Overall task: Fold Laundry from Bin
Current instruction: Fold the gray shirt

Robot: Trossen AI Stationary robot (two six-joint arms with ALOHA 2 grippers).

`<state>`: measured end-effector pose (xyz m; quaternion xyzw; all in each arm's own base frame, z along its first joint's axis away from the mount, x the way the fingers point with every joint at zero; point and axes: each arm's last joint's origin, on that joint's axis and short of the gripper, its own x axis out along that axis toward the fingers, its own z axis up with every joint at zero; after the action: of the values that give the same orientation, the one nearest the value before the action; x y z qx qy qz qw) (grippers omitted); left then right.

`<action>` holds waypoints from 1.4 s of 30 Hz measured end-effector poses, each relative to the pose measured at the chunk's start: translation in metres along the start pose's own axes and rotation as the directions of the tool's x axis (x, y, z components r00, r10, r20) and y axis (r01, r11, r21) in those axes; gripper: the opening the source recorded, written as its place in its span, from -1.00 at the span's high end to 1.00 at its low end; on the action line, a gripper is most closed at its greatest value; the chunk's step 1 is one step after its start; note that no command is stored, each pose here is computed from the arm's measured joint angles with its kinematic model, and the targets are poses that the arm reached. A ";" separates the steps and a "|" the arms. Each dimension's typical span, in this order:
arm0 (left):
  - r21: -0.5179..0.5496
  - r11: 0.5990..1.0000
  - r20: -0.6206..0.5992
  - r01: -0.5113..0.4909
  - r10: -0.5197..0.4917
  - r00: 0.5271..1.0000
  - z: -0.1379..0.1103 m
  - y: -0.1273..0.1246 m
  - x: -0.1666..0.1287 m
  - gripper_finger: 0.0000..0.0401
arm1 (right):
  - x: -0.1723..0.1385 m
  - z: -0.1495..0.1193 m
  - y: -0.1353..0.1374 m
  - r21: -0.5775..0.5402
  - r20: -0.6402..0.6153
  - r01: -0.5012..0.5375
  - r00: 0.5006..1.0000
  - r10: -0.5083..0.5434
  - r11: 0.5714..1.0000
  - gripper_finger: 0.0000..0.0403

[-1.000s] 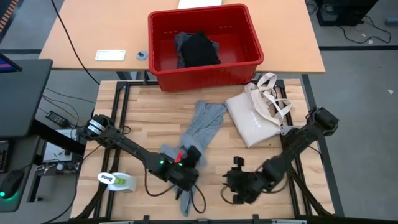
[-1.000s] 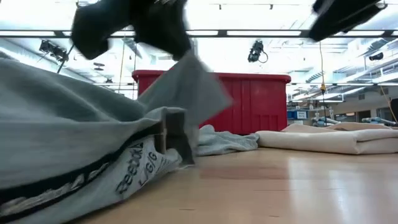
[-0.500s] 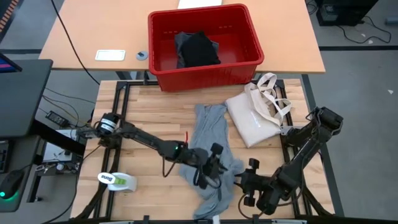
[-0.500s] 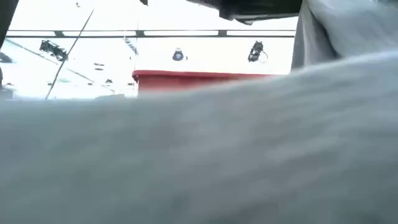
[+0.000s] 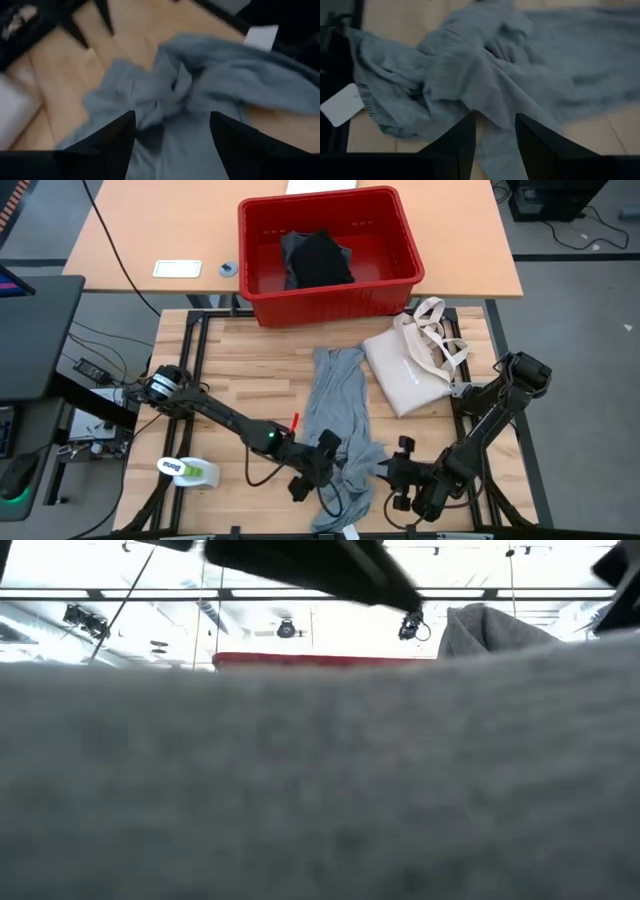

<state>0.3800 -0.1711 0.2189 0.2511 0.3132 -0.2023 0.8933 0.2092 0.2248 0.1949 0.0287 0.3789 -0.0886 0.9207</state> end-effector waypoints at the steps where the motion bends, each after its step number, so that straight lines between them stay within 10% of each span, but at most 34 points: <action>1: -0.008 1.000 -0.031 -0.003 0.003 1.000 -0.001 -0.002 -0.003 -0.31 | 0.004 -0.001 0.001 -0.025 0.020 -0.026 0.999 0.026 0.999 0.26; 11: -0.200 0.980 -0.323 -0.005 -0.061 0.944 -0.036 -0.012 0.011 -0.20 | 0.045 -0.021 0.019 -0.277 0.057 0.028 0.998 -0.013 0.960 0.23; 20: -0.217 0.973 -0.415 -0.073 -0.024 0.910 -0.064 0.005 0.039 0.10 | 0.065 -0.048 0.005 -0.187 -0.124 0.181 0.971 -0.206 0.966 0.30; 27: -0.217 0.975 -0.460 -0.051 -0.056 0.886 -0.049 0.006 -0.009 0.92 | 0.049 -0.062 -0.007 -0.131 -0.288 0.267 0.911 -0.294 0.955 0.92; 34: -0.272 0.962 -0.434 -0.033 -0.092 0.896 -0.026 -0.007 -0.076 0.89 | 0.038 -0.070 -0.006 -0.050 -0.398 0.296 0.870 -0.291 0.954 0.94; 42: -0.401 0.908 -0.635 -0.119 -0.182 0.750 -0.039 -0.029 -0.114 0.93 | 0.014 -0.078 -0.003 -0.016 -0.639 0.387 0.705 -0.307 0.922 0.94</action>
<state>0.2644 -0.1484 0.2588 0.1039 0.6481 -0.0443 0.7531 0.1648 0.2294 0.1296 0.0396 0.6574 -0.2681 0.7031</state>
